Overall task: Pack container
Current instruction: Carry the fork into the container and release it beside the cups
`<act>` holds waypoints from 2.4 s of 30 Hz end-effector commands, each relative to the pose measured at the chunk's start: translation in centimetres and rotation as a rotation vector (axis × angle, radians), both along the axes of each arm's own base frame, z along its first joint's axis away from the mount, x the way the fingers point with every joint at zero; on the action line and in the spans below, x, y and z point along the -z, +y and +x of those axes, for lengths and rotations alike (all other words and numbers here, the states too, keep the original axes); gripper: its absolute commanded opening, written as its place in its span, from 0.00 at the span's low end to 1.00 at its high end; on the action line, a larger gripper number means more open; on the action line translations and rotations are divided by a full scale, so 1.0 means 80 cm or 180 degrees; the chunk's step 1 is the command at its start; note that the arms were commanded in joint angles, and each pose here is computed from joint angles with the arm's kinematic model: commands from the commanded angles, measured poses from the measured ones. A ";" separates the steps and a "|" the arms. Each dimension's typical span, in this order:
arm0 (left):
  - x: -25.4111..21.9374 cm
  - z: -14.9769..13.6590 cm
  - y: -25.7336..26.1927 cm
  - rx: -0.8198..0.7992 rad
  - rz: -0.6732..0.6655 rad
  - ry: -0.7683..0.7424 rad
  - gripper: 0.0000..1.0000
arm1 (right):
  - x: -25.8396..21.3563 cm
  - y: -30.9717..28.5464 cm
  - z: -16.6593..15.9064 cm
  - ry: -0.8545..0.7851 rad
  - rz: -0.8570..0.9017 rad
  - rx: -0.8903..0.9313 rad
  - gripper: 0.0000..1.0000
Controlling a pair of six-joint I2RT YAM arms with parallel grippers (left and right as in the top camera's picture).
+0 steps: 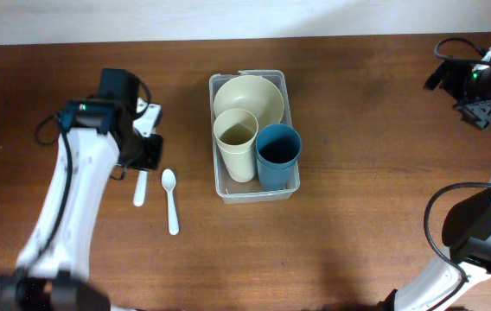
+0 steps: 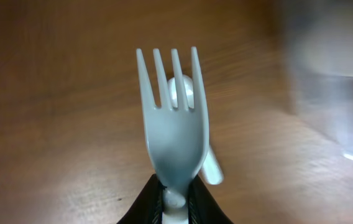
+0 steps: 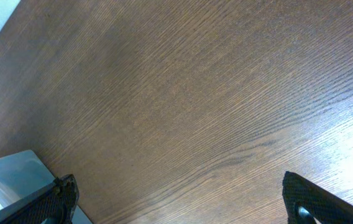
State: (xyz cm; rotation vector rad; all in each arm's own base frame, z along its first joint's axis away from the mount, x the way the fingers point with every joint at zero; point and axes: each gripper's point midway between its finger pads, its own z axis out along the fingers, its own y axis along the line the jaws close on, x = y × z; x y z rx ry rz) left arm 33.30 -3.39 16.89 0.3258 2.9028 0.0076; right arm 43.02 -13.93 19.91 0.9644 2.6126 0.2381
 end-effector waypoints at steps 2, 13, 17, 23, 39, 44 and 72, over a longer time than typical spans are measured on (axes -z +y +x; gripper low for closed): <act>-0.065 -0.029 -0.061 0.0734 -0.0062 -0.0488 0.01 | -0.002 -0.003 -0.001 -0.0003 -0.0034 0.0005 0.99; -0.083 -0.095 -0.181 0.2801 0.0080 -0.0751 0.01 | -0.002 -0.002 -0.001 -0.0002 -0.0033 0.0004 0.99; -0.079 -0.124 -0.220 0.3808 0.0058 -0.0844 0.01 | -0.002 -0.002 -0.001 -0.0002 -0.0033 0.0004 0.99; -0.065 -0.115 -0.255 0.4100 0.0070 -0.1005 0.01 | -0.002 -0.002 -0.001 -0.0002 -0.0033 0.0004 0.99; 0.054 -0.058 -0.275 0.4476 0.0585 -0.0413 0.02 | -0.002 -0.002 -0.001 -0.0003 -0.0033 0.0004 0.99; 0.057 -0.051 -0.278 0.4658 0.0688 -0.0481 0.05 | -0.002 -0.002 -0.001 -0.0002 -0.0033 0.0004 0.99; 0.017 -0.050 -0.228 0.3226 0.0896 -0.0466 1.00 | -0.002 -0.002 -0.001 -0.0003 -0.0033 0.0004 0.99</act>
